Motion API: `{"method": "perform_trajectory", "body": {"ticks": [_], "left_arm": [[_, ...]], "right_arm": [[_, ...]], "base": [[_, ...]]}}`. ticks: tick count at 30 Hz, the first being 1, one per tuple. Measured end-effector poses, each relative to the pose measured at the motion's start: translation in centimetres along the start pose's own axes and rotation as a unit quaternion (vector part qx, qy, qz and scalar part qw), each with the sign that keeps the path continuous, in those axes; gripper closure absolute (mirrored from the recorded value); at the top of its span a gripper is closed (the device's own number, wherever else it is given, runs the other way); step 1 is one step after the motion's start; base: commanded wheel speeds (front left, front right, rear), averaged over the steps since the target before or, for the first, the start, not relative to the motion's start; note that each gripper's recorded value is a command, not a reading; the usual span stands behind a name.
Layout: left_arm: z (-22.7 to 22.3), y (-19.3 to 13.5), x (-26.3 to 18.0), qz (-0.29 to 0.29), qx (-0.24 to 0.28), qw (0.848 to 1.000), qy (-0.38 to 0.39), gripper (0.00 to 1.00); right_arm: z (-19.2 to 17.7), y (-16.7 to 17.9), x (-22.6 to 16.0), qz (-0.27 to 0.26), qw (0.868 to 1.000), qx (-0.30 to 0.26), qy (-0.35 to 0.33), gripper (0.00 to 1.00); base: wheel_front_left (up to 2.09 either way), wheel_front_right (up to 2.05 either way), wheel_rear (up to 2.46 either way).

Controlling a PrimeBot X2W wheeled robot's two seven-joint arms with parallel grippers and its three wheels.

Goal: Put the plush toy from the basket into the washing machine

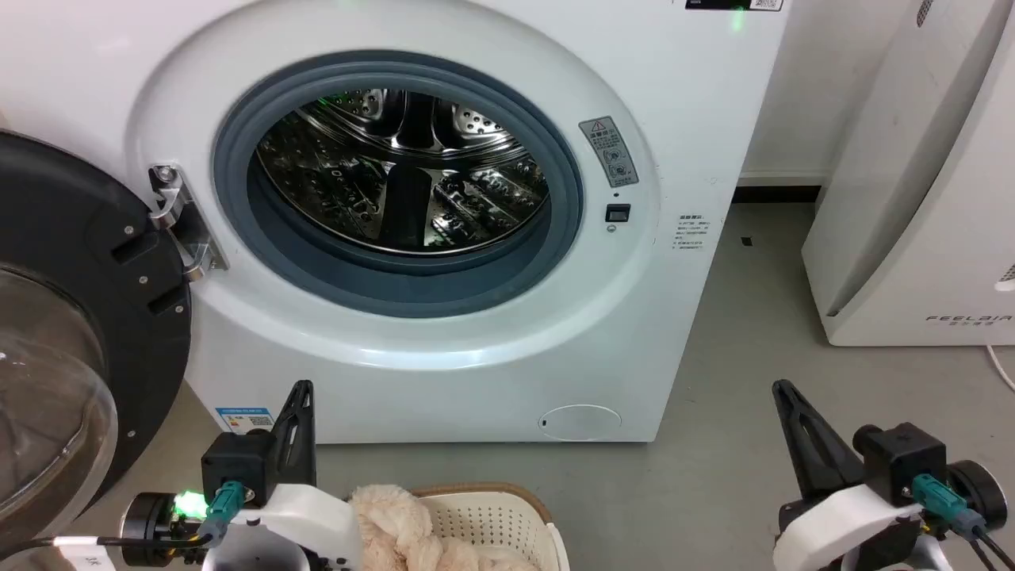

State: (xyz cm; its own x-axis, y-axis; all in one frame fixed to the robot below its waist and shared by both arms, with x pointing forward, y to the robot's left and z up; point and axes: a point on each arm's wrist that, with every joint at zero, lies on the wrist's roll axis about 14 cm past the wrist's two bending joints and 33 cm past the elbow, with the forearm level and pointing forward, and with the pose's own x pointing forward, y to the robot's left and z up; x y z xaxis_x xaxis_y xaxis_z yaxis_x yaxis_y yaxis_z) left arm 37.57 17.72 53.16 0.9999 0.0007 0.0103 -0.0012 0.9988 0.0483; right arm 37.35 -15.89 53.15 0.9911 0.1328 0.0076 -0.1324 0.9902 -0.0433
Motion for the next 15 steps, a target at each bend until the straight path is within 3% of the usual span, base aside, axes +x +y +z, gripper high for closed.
{"method": "perform_trajectory", "body": {"ticks": [15], "left_arm": [[0.0, 0.0, 0.0, 0.0, 0.0, 1.0, 0.0, 1.0]], "right_arm": [[0.0, 0.01, 0.0, 0.0, 1.0, 0.0, 0.0, 1.0]], "base": [[0.0, 0.0, 0.0]]}}
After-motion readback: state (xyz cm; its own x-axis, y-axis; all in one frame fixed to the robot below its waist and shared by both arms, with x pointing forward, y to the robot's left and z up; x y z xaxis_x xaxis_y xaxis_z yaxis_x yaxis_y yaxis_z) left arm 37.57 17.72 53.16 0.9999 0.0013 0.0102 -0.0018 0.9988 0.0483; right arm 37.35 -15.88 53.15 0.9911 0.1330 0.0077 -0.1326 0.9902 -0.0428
